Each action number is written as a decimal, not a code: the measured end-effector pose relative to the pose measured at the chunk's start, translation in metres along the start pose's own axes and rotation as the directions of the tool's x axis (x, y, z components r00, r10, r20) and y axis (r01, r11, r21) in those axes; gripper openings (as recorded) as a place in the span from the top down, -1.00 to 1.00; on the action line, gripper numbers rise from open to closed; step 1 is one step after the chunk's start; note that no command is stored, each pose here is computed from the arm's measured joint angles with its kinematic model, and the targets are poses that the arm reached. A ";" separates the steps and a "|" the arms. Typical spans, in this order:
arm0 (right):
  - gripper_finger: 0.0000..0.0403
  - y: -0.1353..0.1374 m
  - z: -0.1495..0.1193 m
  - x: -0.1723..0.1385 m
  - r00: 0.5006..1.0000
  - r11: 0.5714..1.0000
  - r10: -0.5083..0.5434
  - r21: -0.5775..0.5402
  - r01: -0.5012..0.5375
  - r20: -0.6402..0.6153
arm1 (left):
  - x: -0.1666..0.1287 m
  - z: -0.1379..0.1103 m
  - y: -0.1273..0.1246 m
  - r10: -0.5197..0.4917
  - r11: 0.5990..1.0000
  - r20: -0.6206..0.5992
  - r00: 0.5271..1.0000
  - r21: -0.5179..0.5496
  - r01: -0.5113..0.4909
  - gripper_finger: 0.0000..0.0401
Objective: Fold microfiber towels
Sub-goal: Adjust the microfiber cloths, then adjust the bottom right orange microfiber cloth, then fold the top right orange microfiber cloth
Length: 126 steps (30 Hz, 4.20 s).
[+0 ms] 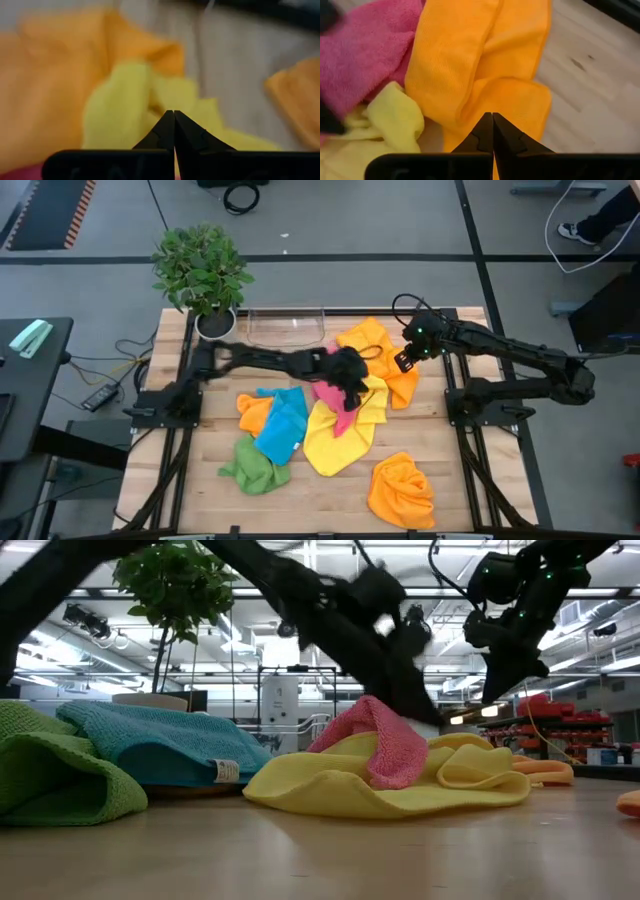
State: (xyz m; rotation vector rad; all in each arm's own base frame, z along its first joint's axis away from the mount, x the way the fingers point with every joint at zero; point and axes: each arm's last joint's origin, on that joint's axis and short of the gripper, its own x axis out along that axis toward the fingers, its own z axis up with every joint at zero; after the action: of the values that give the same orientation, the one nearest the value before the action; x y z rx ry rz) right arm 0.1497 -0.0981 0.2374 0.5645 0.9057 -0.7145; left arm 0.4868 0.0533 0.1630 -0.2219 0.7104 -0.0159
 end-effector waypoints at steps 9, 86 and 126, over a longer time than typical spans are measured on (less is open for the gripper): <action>0.98 -0.006 0.002 0.000 1.000 0.999 0.003 -0.049 -0.003 -0.001 | 0.024 -0.035 -0.004 0.019 0.998 -0.399 0.917 -0.050 -0.042 0.97; 0.88 0.257 0.023 0.071 0.748 0.751 0.392 -0.283 -0.597 -0.536 | -0.294 -0.119 -0.069 -0.052 0.998 0.289 0.956 0.046 0.040 0.94; 0.35 -0.017 -0.001 0.019 0.986 0.932 0.110 0.359 -0.058 -0.127 | -0.168 -0.110 -0.043 0.032 0.993 0.263 0.964 -0.118 -0.001 0.83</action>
State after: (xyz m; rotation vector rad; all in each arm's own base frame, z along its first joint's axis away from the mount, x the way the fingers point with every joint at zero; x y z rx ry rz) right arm 0.1444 -0.1136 0.2186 0.9820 0.8857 -0.7716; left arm 0.2907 0.0045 0.1990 -0.3234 0.4463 0.0707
